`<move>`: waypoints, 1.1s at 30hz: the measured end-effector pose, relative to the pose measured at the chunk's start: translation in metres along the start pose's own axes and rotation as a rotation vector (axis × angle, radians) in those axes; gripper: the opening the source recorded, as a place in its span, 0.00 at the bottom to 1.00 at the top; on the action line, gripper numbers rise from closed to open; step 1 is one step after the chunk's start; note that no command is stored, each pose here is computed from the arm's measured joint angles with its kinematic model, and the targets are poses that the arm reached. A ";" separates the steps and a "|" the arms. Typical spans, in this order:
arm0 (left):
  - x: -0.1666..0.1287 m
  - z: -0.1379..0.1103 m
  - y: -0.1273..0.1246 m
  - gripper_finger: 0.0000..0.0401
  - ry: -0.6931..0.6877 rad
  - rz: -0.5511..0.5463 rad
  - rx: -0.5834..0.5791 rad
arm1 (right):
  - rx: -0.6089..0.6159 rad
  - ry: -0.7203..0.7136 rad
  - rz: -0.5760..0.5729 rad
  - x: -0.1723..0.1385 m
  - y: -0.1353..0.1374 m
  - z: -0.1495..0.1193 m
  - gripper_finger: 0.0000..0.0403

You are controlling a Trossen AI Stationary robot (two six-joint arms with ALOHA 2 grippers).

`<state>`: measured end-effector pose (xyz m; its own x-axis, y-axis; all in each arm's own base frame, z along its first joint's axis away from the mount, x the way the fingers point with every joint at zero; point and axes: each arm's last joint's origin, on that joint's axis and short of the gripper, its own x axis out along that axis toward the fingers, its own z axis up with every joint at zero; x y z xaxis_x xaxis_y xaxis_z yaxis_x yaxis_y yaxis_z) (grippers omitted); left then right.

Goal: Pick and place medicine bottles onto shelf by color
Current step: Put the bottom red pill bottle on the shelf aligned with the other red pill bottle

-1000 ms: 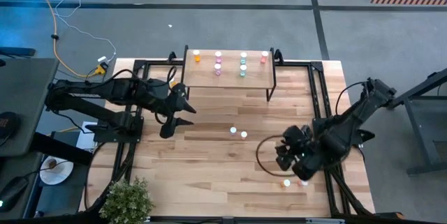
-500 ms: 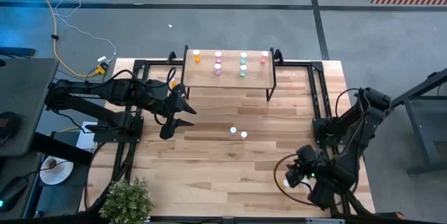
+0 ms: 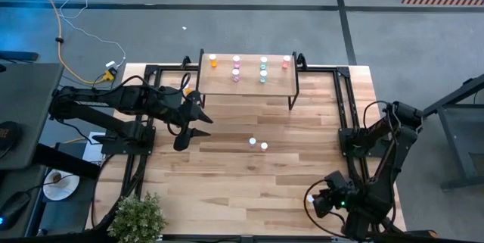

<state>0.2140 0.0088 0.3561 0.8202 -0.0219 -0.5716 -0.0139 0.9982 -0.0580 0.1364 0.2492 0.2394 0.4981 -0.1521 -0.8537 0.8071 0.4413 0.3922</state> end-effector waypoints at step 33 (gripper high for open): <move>0.000 0.000 0.001 0.49 -0.003 0.042 -0.078 | -0.593 0.245 -0.075 -0.028 -0.039 -0.038 0.42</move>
<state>0.2140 0.0101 0.3562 0.8199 0.0201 -0.5721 -0.0923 0.9909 -0.0975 0.0785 0.2702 0.2351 0.3035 -0.0265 -0.9525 0.4902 0.8615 0.1323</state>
